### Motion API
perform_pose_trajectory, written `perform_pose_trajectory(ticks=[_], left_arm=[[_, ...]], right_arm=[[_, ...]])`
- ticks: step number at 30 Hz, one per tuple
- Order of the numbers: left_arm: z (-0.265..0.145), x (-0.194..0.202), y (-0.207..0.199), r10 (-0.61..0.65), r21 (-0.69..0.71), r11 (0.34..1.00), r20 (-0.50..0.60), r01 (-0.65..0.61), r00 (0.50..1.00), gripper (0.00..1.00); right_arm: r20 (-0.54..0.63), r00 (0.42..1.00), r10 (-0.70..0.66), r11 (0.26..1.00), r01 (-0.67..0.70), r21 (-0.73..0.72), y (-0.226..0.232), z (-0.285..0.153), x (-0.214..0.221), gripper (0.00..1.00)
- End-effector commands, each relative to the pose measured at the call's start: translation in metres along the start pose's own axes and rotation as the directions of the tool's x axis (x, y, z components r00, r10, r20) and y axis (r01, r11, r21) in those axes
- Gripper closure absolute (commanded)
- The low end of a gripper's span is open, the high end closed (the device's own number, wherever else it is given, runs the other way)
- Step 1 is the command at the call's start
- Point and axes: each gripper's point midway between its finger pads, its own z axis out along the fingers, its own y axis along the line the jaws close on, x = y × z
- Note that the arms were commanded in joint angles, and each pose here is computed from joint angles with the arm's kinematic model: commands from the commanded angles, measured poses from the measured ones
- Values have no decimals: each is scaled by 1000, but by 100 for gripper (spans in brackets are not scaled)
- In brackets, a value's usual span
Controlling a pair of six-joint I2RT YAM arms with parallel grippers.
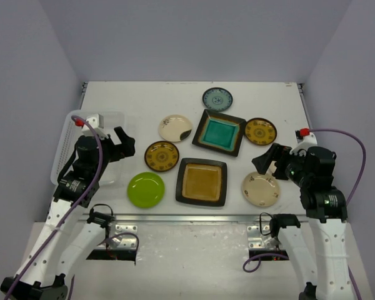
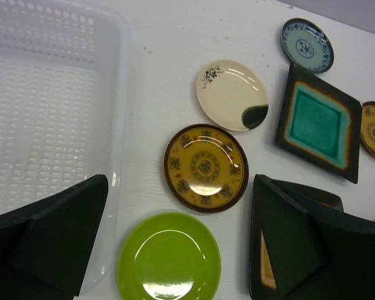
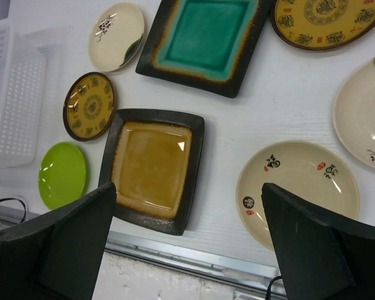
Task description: Place the plates into the plastic bin on the countertop
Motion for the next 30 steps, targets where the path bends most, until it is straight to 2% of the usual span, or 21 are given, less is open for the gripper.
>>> perform_pose_trajectory(ticks=[1, 5, 7, 12, 14, 16, 22, 30], left_arm=[[1, -6, -4, -10, 10, 1000, 24, 10, 1000, 0], [5, -1, -5, -6, 12, 1000, 0, 6, 1000, 0], [5, 0, -6, -4, 18, 1000, -4, 4, 1000, 0], [5, 2, -8, -3, 32, 999, -9, 3, 1000, 0], [6, 3, -10, -2, 42, 999, -14, 2, 1000, 0], [6, 3, -11, -1, 47, 999, -16, 2, 1000, 0], [3, 3, -16, 2, 72, 997, -10, -1, 1000, 0], [3, 5, -20, 9, 98, 995, -19, -7, 1000, 0]], right_arm=[[39, 999, 15, 999, -14, -42, 8, 4, -8, 1], [51, 999, 4, 990, 3, -138, 20, 7, -3, 1], [7, 1000, 27, 976, -25, -217, 30, 13, 9, 1], [-179, 980, 89, 936, -144, -322, 43, 30, 37, 1], [-297, 946, 133, 896, -243, -372, 48, 43, 58, 1], [-341, 928, 151, 879, -284, -384, 47, 52, 72, 1], [-431, 892, 134, 890, -299, -343, 42, 80, 112, 1], [-493, 862, 120, 899, -305, -314, 37, 108, 154, 16]])
